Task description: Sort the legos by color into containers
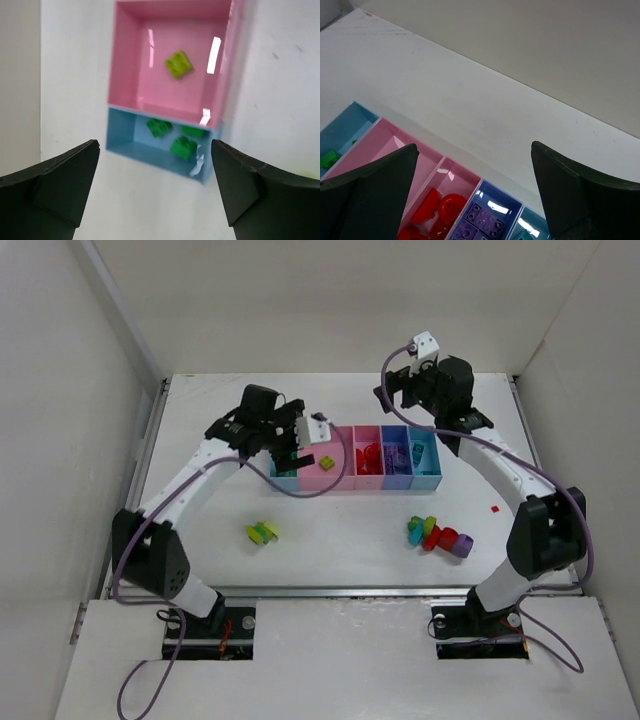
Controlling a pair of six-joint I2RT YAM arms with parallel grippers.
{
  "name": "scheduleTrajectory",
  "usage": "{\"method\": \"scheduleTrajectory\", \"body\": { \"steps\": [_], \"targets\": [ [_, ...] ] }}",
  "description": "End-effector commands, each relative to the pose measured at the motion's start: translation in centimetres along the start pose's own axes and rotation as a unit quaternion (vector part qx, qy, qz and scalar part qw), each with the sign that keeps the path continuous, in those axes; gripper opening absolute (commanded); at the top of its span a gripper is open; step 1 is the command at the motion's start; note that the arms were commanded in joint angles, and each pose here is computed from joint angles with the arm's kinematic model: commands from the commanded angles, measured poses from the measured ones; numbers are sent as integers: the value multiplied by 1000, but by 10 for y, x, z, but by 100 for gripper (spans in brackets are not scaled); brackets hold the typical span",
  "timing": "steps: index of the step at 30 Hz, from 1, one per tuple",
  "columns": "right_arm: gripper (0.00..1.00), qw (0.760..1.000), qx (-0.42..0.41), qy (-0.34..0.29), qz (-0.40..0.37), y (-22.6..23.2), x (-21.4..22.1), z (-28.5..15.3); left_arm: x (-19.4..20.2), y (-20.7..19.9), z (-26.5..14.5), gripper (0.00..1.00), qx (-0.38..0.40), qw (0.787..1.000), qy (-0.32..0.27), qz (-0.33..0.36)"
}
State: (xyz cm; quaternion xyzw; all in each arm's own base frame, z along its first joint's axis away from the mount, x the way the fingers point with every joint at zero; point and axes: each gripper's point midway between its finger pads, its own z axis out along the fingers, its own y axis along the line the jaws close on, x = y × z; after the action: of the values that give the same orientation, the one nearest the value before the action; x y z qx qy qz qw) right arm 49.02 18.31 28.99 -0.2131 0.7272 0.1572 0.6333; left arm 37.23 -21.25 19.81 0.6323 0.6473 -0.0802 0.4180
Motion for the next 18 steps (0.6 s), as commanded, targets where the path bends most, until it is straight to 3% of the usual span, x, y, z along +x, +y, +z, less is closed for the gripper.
{"method": "scheduleTrajectory", "body": {
  "steps": [1, 4, 8, 13, 18],
  "targets": [
    [100, 999, -28, -38, -12, 19, -26, -12, 35, -80, -35, 91, 127, 988, 40, 84],
    [100, 998, -45, -38, -14, 38, -26, -16, 58, -107, -44, 88, 148, 976, 60, 147],
    [100, 998, -60, -33, -16, 66, -20, -19, 95, -152, -41, 91, 213, 958, 111, 159],
    [100, 996, -82, -36, -21, 103, -21, -29, 130, -170, -47, 97, 251, 937, 165, 179],
    [100, 996, -86, -20, -21, 118, -13, -38, 147, -183, -45, 95, 266, 923, 168, 220]
  ]
}}
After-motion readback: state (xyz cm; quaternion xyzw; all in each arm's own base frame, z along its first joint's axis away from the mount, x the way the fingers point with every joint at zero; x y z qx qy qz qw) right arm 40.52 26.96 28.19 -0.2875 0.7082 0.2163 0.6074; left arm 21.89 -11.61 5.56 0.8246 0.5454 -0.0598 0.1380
